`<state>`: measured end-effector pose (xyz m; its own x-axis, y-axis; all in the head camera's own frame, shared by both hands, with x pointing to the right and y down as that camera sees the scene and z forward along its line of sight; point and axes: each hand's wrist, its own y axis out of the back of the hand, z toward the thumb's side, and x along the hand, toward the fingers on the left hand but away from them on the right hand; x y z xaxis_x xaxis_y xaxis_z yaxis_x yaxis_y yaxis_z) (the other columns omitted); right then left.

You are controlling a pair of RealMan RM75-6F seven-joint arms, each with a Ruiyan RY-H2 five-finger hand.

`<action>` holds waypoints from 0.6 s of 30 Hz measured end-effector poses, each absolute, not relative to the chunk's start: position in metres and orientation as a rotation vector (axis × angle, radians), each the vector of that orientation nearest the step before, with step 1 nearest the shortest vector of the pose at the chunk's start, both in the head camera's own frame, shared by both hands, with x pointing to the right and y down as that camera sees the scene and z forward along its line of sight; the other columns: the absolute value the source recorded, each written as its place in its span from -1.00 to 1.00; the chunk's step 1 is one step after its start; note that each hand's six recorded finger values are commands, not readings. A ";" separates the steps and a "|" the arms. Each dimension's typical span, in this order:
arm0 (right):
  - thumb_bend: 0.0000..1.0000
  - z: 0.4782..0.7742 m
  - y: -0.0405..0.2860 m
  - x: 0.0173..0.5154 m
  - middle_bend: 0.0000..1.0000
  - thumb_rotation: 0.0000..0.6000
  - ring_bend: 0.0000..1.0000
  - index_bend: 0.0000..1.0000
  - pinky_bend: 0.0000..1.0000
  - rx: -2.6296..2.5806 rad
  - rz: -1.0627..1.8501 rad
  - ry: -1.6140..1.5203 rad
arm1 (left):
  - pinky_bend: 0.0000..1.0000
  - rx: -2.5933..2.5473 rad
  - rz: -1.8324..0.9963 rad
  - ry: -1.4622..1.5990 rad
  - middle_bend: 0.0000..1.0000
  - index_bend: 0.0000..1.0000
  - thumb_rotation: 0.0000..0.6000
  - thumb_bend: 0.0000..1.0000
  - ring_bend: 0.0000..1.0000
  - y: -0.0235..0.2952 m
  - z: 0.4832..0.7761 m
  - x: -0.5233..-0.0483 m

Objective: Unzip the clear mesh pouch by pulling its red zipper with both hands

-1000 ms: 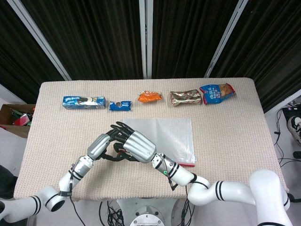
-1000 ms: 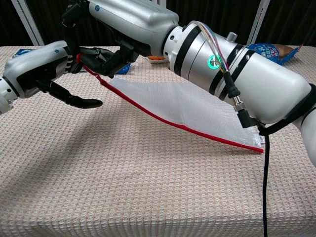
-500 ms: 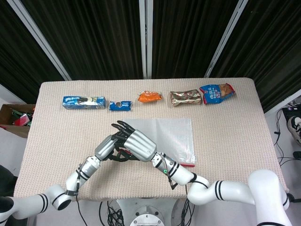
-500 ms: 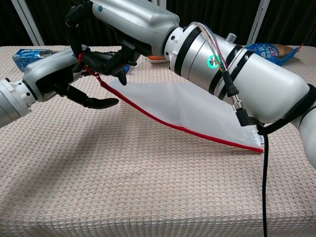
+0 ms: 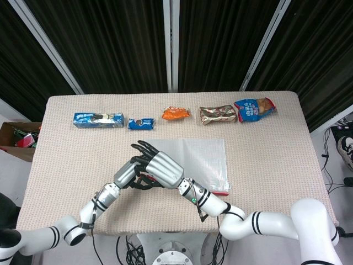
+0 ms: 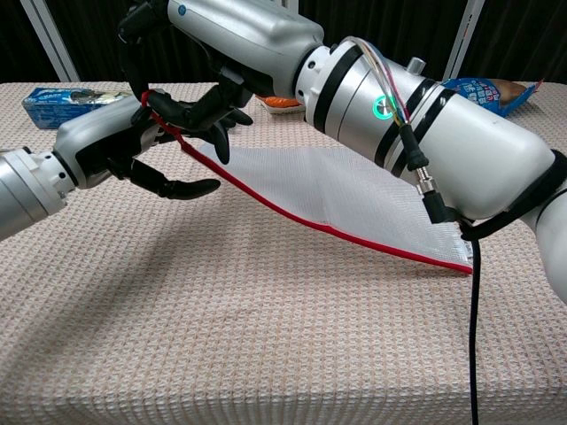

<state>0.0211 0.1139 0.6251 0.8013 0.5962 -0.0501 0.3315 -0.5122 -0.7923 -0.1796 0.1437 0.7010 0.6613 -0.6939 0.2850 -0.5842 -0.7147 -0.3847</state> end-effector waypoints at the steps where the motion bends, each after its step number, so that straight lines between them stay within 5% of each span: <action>1: 0.22 0.625 0.114 0.021 -0.43 1.00 -1.00 0.92 -1.00 -2.149 0.402 -0.683 | -0.66 -2.620 -0.609 1.027 -0.71 0.00 1.00 -0.43 -0.79 0.144 0.701 -0.179; 10: 0.22 0.624 0.114 0.022 -0.43 1.00 -1.00 0.93 -1.00 -2.146 0.400 -0.684 | -0.66 -2.632 -0.607 1.029 -0.69 0.04 1.00 -0.41 -0.79 0.144 0.703 -0.179; 18: 0.22 0.624 0.118 0.026 -0.43 1.00 -1.00 0.94 -1.00 -2.142 0.390 -0.693 | -0.66 -2.697 -0.573 1.108 -0.49 0.35 1.00 -0.36 -0.76 0.145 0.706 -0.175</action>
<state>0.0257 0.1184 0.6244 0.7995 0.5997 -0.0353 0.3419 -0.5025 -0.7941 -0.1754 0.1452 0.7057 0.6500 -0.7046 0.2846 -0.6393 -0.7095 -0.2966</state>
